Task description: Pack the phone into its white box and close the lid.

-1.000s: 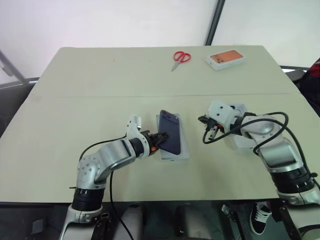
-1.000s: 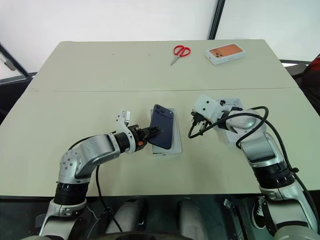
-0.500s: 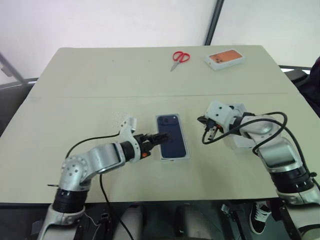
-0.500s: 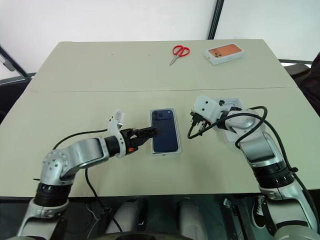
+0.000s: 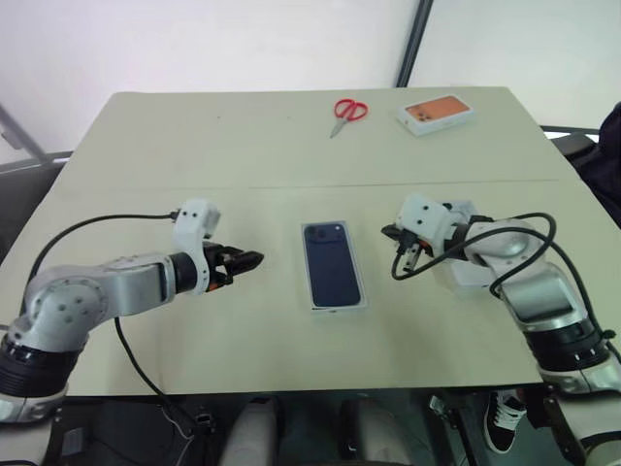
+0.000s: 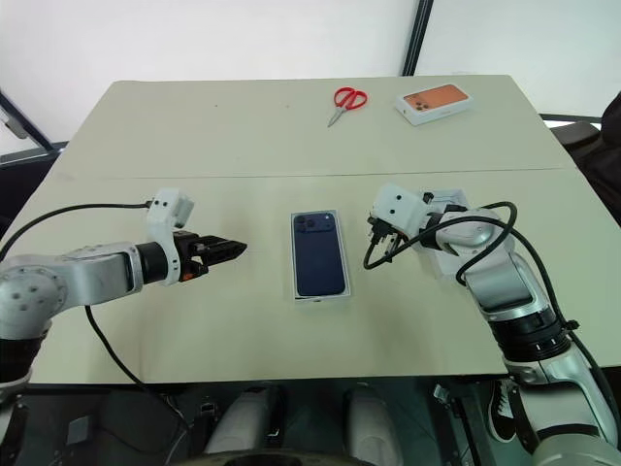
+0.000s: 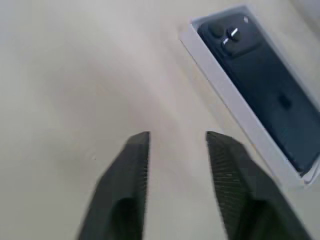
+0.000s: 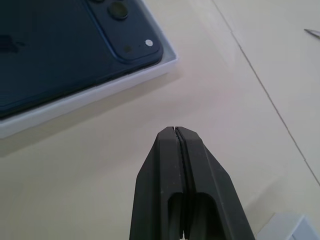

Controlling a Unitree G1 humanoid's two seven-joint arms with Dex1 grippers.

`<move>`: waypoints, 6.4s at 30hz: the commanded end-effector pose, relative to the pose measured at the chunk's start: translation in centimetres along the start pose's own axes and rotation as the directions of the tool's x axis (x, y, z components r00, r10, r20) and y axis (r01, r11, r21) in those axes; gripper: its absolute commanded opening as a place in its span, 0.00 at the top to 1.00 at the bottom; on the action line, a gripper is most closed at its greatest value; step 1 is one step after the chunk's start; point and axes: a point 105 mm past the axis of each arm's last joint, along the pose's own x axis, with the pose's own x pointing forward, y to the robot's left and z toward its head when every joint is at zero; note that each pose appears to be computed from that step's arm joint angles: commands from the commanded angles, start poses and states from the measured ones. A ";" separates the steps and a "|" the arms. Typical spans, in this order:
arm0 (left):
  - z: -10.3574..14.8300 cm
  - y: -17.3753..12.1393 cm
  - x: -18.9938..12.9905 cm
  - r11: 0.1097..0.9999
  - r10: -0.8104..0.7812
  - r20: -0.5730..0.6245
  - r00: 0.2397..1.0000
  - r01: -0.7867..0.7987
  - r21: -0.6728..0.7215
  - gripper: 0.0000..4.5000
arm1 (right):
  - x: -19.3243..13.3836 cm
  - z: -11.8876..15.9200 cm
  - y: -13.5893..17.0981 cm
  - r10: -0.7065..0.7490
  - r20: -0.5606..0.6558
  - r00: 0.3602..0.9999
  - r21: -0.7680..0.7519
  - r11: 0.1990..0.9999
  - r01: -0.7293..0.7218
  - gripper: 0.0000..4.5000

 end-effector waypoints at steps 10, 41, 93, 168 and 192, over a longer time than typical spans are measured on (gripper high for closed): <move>-0.3 -3.3 4.9 0.929 -0.172 -0.074 0.982 0.187 0.318 0.99 | 0.5 -0.2 3.2 0.073 -0.086 0.994 -0.190 0.978 -0.089 1.00; 0.5 -14.7 12.8 0.785 -0.485 -0.144 0.863 0.501 0.364 0.99 | -3.6 -2.5 3.3 0.005 -0.188 0.982 -0.143 0.989 -0.032 1.00; 2.2 -7.7 3.3 0.675 -0.617 0.141 0.774 0.428 0.601 1.00 | -5.1 -6.9 -2.9 -0.010 -0.426 0.905 0.630 0.715 0.305 0.25; 4.8 -13.8 10.6 0.779 -0.594 0.321 0.737 0.428 0.458 1.00 | -6.6 -1.5 -4.3 -0.229 -0.157 0.961 0.533 0.799 0.277 0.01; 2.1 -8.4 10.8 0.829 -0.391 0.039 0.920 0.333 0.449 1.00 | -5.2 -1.9 -0.5 -0.102 -0.185 0.977 0.009 0.994 0.106 0.98</move>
